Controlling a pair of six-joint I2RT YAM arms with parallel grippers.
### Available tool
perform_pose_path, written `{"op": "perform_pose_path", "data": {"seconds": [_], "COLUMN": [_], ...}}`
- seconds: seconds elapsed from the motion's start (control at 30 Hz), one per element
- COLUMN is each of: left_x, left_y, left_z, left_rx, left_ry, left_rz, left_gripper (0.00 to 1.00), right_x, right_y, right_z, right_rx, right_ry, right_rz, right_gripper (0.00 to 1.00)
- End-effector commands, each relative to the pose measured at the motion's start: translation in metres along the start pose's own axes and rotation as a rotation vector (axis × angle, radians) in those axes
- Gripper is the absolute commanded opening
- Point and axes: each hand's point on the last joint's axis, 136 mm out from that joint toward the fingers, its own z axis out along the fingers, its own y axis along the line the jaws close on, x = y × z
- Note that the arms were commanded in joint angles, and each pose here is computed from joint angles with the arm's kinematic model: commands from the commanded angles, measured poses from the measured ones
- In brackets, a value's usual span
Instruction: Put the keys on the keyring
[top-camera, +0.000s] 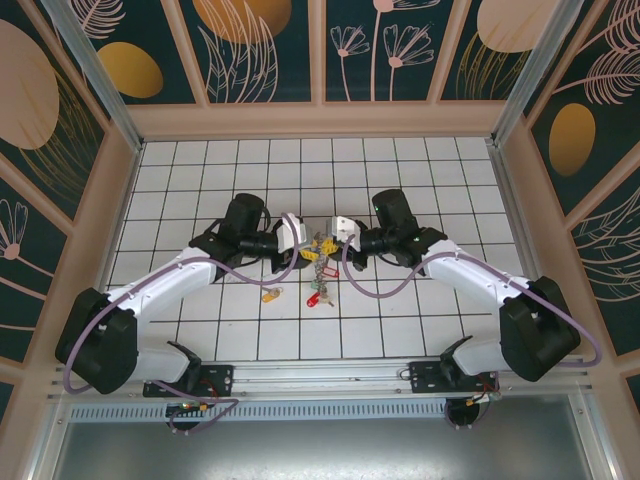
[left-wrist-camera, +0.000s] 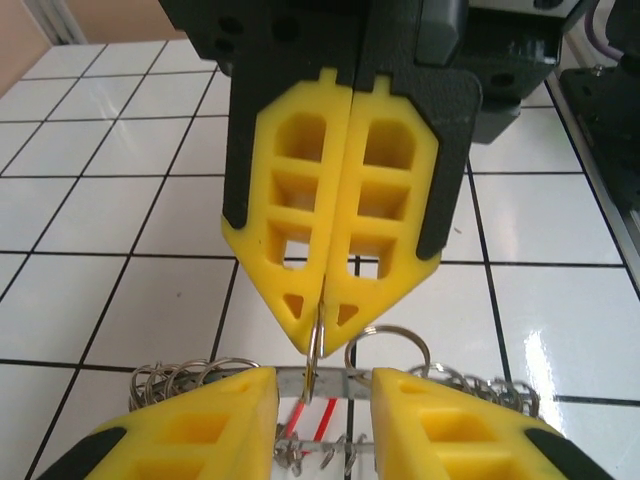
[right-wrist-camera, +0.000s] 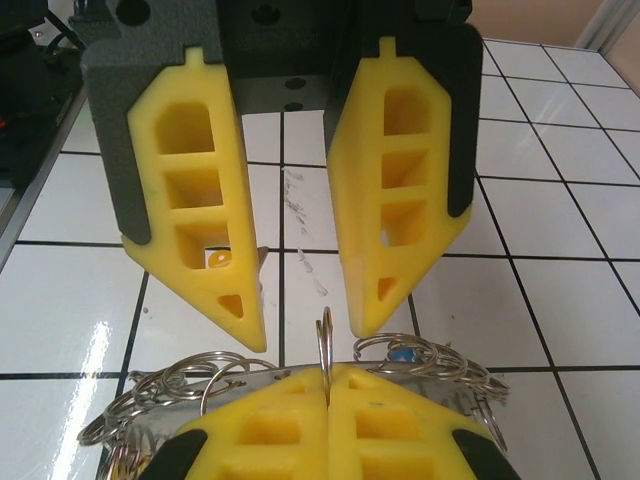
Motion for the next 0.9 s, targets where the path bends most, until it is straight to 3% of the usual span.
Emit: {"op": "perform_pose_path", "data": {"seconds": [0.0, 0.1, 0.27, 0.5, 0.6, 0.87], "left_x": [-0.016, -0.018, -0.014, -0.012, -0.014, -0.028], "left_y": [-0.004, -0.004, -0.005, -0.006, -0.006, -0.005], "left_z": [-0.002, -0.003, -0.002, -0.004, -0.005, -0.010], "left_rx": [0.014, 0.013, 0.012, 0.005, -0.003, -0.030], "left_ry": [-0.073, -0.081, -0.074, -0.072, -0.074, -0.149], "left_rz": [0.023, 0.030, 0.028, 0.035, 0.047, 0.079], "left_gripper": [0.30, 0.23, 0.22, 0.13, 0.00, 0.00], "right_x": [-0.023, -0.023, -0.026, -0.029, -0.028, -0.027], "right_y": [0.001, 0.002, 0.002, 0.003, 0.004, 0.009], "right_z": [-0.007, -0.008, -0.010, -0.013, -0.013, -0.011], "right_rx": [-0.002, -0.002, 0.003, 0.006, 0.002, -0.020], "right_ry": [-0.085, -0.085, -0.096, -0.115, -0.113, -0.109], "right_rz": [-0.050, -0.054, -0.061, -0.064, -0.064, -0.055], "right_gripper": [0.00, 0.00, 0.00, 0.00, 0.00, 0.00]}}
